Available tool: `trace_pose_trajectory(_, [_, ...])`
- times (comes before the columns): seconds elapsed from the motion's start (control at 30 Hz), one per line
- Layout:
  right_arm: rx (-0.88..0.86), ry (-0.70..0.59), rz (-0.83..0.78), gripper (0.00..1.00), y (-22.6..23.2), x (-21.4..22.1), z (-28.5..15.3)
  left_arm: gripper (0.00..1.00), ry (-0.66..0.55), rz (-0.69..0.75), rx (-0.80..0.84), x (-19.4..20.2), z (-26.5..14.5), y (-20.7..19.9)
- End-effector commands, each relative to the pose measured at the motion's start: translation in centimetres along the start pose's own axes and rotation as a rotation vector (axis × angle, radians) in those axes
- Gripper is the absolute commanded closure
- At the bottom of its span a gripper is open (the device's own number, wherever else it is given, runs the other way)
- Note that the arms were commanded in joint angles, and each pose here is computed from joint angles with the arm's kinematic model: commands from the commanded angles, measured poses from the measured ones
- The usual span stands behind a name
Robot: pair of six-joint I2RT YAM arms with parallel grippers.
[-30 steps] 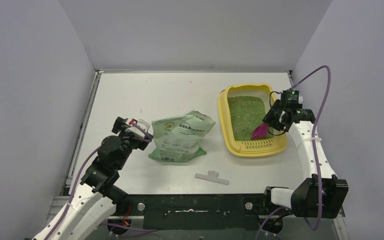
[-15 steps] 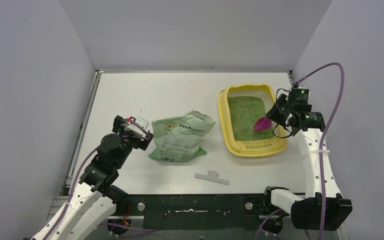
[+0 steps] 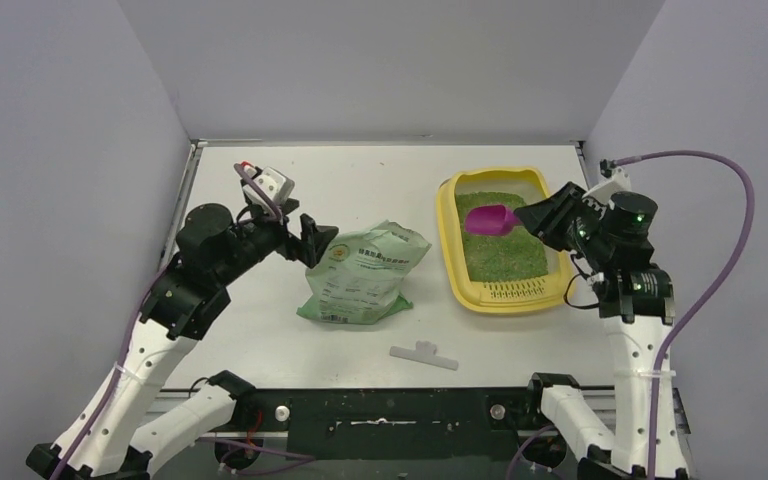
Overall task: Fill the litter box with clean litter
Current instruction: Pour the cat litter into the litter box, then adjust the spatula.
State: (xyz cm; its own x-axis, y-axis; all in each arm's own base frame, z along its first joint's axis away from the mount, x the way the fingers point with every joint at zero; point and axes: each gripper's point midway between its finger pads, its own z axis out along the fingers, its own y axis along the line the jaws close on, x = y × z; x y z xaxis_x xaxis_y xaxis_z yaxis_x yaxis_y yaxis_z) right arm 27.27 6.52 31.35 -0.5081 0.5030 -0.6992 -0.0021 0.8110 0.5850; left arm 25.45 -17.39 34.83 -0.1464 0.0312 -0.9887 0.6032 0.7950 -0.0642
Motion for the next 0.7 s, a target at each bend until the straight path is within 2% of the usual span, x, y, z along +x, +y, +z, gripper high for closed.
trace_pose_trajectory(0.0, [-0.331,-0.065,0.037,1.00,6.4,-0.7,-2.6,0.04,-0.004,-0.126,0.238,-1.9,0.6,-4.5])
trace_pose_trajectory(0.23, [-0.609,-0.071,0.150,1.00,10.3,-0.3,-4.6,0.11,0.056,-0.270,0.351,-0.7,3.3,-6.4])
trace_pose_trajectory(0.5, [-0.793,-0.057,0.300,1.00,11.0,0.1,-4.1,0.20,0.050,-0.421,0.484,-1.2,4.6,-8.7])
trace_pose_trajectory(0.67, [-0.860,-0.053,0.325,1.00,11.5,0.4,-4.3,0.23,0.073,-0.486,0.570,-1.2,6.2,-9.9])
